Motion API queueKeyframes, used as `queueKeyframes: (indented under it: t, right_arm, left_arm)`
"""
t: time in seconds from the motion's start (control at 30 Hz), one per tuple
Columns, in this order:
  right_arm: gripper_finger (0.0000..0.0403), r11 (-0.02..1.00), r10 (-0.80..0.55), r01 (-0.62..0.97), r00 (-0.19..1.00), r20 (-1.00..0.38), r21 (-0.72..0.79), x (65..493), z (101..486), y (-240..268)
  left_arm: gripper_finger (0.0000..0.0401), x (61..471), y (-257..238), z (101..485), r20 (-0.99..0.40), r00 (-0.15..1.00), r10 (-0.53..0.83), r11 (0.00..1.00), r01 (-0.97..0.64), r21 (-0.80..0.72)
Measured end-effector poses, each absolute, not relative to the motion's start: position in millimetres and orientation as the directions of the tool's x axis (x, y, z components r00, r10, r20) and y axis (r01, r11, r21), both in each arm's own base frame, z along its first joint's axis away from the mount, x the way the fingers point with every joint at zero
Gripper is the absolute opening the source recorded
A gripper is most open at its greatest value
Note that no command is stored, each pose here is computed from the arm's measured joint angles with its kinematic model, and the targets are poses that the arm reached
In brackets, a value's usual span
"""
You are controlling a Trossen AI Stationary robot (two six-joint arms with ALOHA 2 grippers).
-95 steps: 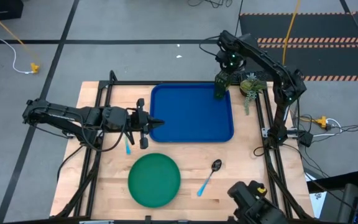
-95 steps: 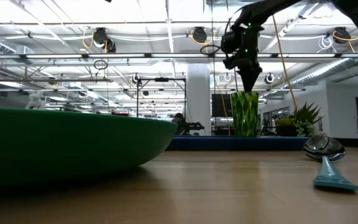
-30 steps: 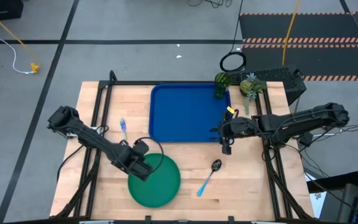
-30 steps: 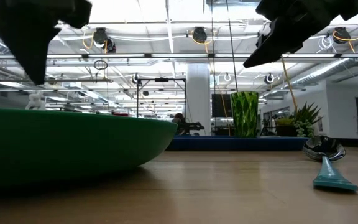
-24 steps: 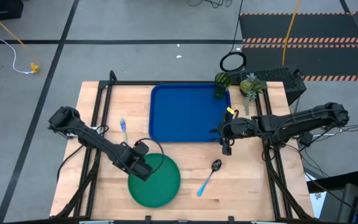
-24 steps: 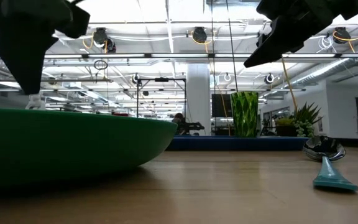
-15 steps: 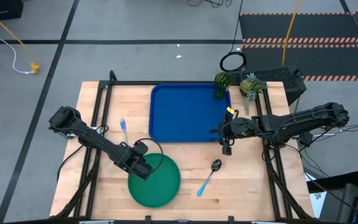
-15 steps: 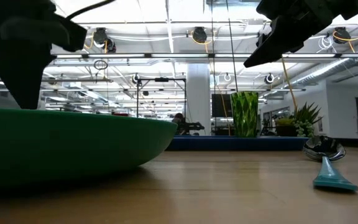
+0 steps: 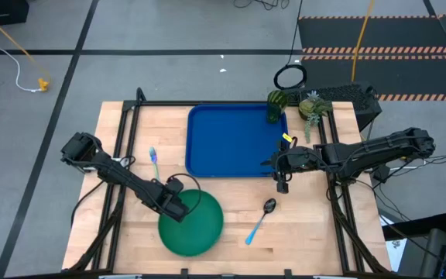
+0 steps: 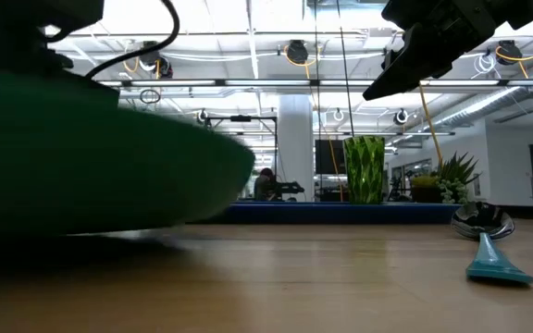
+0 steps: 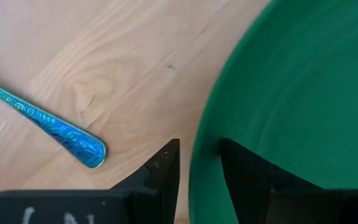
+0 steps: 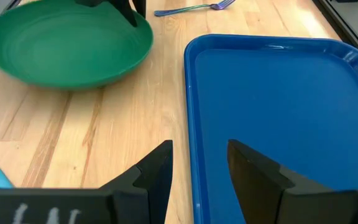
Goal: Pick and place plate/cup/fork/spoon on tray
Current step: Put the green plate on the blue serving tray to the bottom left of the green glass
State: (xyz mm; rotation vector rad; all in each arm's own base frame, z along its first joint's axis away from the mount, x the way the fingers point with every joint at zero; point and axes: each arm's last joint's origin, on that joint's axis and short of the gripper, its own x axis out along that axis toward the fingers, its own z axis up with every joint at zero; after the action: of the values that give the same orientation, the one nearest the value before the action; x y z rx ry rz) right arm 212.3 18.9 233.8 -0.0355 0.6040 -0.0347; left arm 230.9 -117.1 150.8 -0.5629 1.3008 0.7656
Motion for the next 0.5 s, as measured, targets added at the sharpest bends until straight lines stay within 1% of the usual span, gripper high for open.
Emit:
queueKeyframes:
  t: [0.37, 0.5]
  right_arm:
    - [0.0146, 0.999, -0.043, 0.022, 0.822, -0.567, -0.044, 212.2, 233.7, 18.9]
    - [0.0146, 0.998, -0.043, 0.013, 0.822, -0.568, -0.057, 212.2, 233.7, 18.9]
  left_arm:
    - [0.0117, 233.9, -116.5, 149.1, -0.978, 0.122, 0.171, 0.678, -0.734, 0.027]
    - [0.0089, 236.4, -114.2, 150.7, -0.978, 0.124, 0.169, 0.697, -0.716, 0.029]
